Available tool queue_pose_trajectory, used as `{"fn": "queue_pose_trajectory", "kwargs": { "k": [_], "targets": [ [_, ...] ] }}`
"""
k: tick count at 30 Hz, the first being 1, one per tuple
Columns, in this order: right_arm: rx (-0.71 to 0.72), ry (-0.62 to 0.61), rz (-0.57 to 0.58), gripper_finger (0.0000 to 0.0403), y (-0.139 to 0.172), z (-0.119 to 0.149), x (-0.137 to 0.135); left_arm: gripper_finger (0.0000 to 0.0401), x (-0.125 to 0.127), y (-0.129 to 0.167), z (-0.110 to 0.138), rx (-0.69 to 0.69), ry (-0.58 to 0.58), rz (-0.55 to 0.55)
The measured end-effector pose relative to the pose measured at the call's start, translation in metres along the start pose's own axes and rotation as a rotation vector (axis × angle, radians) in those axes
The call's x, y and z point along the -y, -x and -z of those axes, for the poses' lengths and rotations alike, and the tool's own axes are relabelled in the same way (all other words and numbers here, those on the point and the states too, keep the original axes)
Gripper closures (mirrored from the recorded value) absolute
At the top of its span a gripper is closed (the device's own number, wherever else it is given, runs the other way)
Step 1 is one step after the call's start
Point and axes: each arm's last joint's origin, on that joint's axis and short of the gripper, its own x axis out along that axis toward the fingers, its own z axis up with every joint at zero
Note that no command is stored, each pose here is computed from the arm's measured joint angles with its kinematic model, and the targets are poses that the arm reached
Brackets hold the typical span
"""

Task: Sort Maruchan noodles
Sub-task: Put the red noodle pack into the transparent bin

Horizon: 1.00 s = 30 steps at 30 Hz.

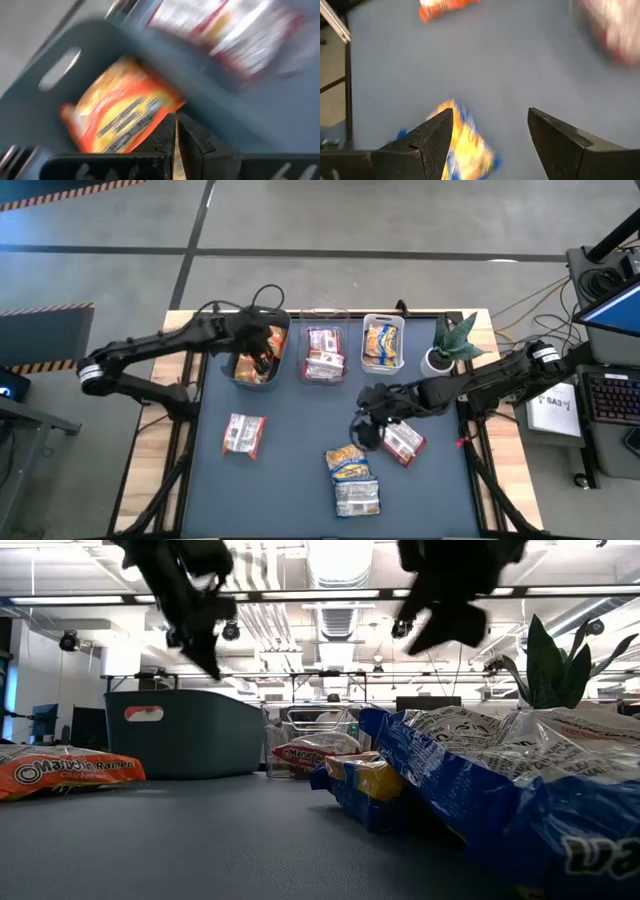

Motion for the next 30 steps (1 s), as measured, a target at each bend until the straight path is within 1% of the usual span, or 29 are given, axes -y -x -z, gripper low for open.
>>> {"fn": "queue_pose_trajectory", "kwargs": {
  "k": [4,9,11,14,17,19,22,24,25,30],
  "targets": [
    [-0.135,-0.137,0.053,0.0171,0.003,0.021,-0.005,0.0400,0.034,0.023,-0.005,0.185,-0.048,0.107],
    [-0.296,-0.310,0.130,0.0177,0.006,0.056,-0.009,0.0400,0.083,0.046,-0.011,0.401,-0.131,0.276],
    [-0.339,-0.362,0.158,0.0177,0.007,0.070,-0.012,0.0400,0.102,0.053,-0.013,0.481,-0.166,0.342],
    [-0.398,-0.414,0.201,0.0177,0.009,0.089,-0.015,0.0400,0.130,0.056,-0.013,0.554,-0.245,0.413],
    [-0.434,-0.442,0.262,0.0177,0.013,0.104,-0.016,0.0400,0.150,0.052,-0.013,0.589,-0.288,0.453],
    [-0.451,-0.454,0.318,0.0179,0.017,0.112,-0.015,0.0400,0.159,0.044,-0.013,0.585,-0.289,0.460],
    [-0.449,-0.452,0.433,0.0192,0.023,0.120,-0.010,0.0400,0.171,0.029,-0.014,0.562,-0.275,0.466],
    [-0.432,-0.429,0.488,0.0209,0.026,0.123,-0.006,0.0400,0.180,0.018,-0.013,0.553,-0.275,0.471],
    [-0.412,-0.405,0.496,0.0219,0.025,0.123,-0.004,0.0400,0.185,0.013,-0.013,0.551,-0.275,0.475],
    [-0.229,-0.321,0.491,0.0293,0.015,0.125,0.002,0.0400,0.204,-0.012,-0.011,0.530,-0.248,0.491]
  ]
}}
